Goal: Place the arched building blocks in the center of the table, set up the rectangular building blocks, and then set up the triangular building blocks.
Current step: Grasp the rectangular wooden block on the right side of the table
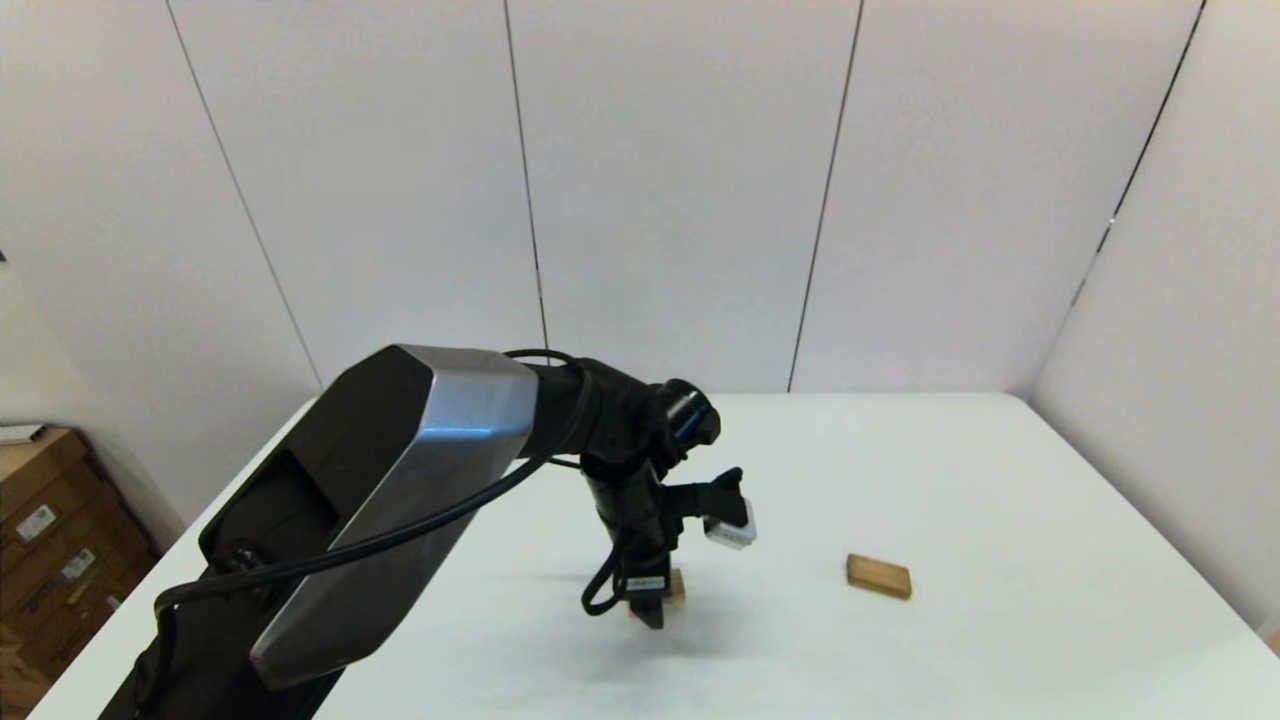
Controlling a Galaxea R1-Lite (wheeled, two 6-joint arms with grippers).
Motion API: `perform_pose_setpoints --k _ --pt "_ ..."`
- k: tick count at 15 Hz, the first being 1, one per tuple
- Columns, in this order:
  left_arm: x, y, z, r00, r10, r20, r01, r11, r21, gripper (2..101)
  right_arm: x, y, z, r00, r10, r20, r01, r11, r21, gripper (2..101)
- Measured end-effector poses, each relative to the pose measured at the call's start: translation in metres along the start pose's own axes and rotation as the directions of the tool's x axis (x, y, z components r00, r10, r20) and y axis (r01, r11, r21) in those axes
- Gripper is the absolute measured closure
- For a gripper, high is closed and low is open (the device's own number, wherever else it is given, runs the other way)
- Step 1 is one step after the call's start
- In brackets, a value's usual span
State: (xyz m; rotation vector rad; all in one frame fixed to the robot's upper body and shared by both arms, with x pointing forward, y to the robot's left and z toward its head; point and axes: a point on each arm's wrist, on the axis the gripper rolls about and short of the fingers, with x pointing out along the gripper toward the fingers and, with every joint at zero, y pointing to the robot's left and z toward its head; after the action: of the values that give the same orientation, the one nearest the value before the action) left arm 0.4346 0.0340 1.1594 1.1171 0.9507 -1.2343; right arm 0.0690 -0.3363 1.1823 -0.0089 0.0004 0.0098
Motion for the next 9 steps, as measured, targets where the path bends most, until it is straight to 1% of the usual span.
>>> perform_pose_setpoints --k 4,9 --pt "-0.030 0.004 -0.006 0.999 0.018 0.032 -0.017 1.000 -0.026 12.8 0.000 0.000 0.000 1.000 0.000 0.000 0.000 1.000 0.000 4.3" --pt "-0.109 -0.005 -0.030 0.998 -0.005 0.060 0.010 0.997 -0.076 9.3 0.000 0.000 0.000 1.000 0.000 0.000 0.000 1.000 0.000 4.3"
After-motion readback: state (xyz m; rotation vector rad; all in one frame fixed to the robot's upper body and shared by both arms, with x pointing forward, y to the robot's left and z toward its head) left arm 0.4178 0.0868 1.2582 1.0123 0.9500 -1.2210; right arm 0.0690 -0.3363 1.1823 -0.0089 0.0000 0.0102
